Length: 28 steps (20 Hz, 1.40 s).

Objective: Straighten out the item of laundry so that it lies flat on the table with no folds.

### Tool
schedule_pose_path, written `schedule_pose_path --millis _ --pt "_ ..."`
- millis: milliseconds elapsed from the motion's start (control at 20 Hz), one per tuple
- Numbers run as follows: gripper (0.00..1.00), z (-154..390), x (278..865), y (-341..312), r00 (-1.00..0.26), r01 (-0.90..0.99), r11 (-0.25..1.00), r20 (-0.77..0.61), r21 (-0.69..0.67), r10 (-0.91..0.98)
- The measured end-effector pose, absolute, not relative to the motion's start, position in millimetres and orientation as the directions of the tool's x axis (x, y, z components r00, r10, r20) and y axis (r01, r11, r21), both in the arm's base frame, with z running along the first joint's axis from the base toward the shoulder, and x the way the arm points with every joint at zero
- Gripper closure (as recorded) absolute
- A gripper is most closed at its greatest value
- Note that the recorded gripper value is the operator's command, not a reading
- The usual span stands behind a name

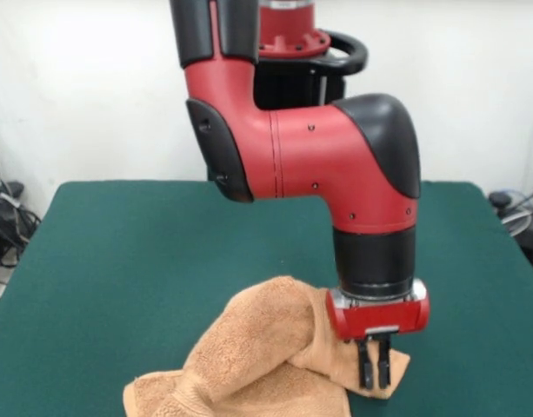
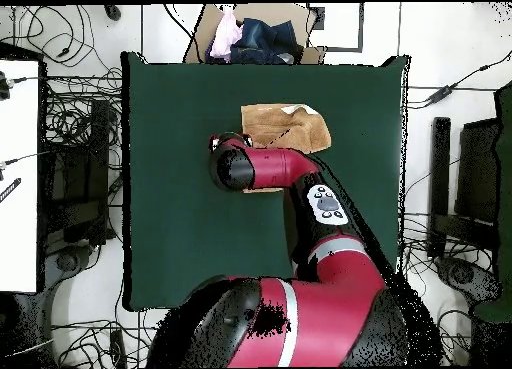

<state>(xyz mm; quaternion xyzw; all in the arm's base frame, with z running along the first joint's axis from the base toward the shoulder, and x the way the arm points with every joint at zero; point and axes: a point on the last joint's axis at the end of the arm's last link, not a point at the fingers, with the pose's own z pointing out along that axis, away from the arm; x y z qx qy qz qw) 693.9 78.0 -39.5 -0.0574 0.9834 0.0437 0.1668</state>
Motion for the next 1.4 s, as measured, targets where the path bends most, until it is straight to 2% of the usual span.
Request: schedule_pose_path --millis 850,1400 --pt "1.00 0.7 628.2 73.7 -0.995 -0.027 0.991 -0.094 0.131 -0.014" --pt "1.00 32.4 607.6 77.2 -1.000 0.010 0.989 0.012 0.151 0.008"
